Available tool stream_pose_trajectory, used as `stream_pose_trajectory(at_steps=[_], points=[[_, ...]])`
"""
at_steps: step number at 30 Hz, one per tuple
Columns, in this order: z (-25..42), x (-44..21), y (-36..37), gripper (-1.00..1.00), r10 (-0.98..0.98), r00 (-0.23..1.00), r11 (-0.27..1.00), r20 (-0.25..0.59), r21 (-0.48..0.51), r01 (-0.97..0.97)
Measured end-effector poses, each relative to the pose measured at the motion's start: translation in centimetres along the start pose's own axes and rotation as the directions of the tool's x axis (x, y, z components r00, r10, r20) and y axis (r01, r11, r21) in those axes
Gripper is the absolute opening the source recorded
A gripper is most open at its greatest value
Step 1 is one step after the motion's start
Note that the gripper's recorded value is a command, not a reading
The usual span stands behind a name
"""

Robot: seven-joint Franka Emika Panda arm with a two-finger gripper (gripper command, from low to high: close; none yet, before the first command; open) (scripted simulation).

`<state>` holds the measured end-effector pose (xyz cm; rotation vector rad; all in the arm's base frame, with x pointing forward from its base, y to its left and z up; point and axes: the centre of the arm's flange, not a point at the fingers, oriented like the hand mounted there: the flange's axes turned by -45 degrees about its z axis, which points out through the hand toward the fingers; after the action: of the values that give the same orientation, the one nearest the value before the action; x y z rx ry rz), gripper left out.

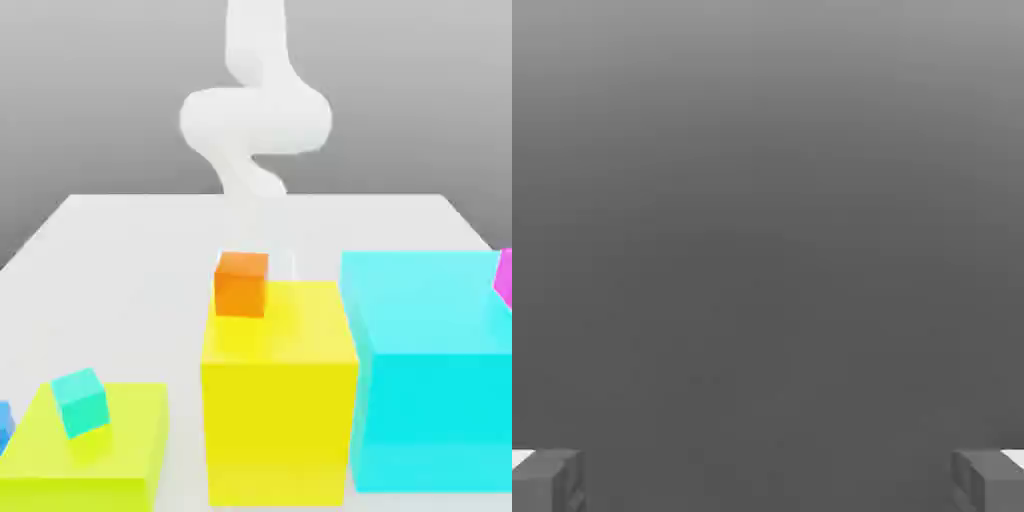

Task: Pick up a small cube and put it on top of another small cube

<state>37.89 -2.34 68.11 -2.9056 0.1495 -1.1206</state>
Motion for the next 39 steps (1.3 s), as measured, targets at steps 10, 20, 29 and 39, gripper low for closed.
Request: stream_pose_trajectory(at_steps=[10, 20, 29, 39], points=[[17.0, -2.2, 11.3, 0.00, 0.357, 0.909, 0.932, 0.213, -0.141, -0.333], [29.9, -12.5, 25.1, 0.00, 0.699, 0.653, 0.711, 0.293, -0.388, -0.587], [37.8, -26.5, 33.9, 0.00, 0.887, 0.380, 0.458, 0.262, -0.605, -0.651], [42.4, -31.4, 34.8, -1.00, 0.897, 0.361, 0.438, 0.255, -0.620, -0.651]])
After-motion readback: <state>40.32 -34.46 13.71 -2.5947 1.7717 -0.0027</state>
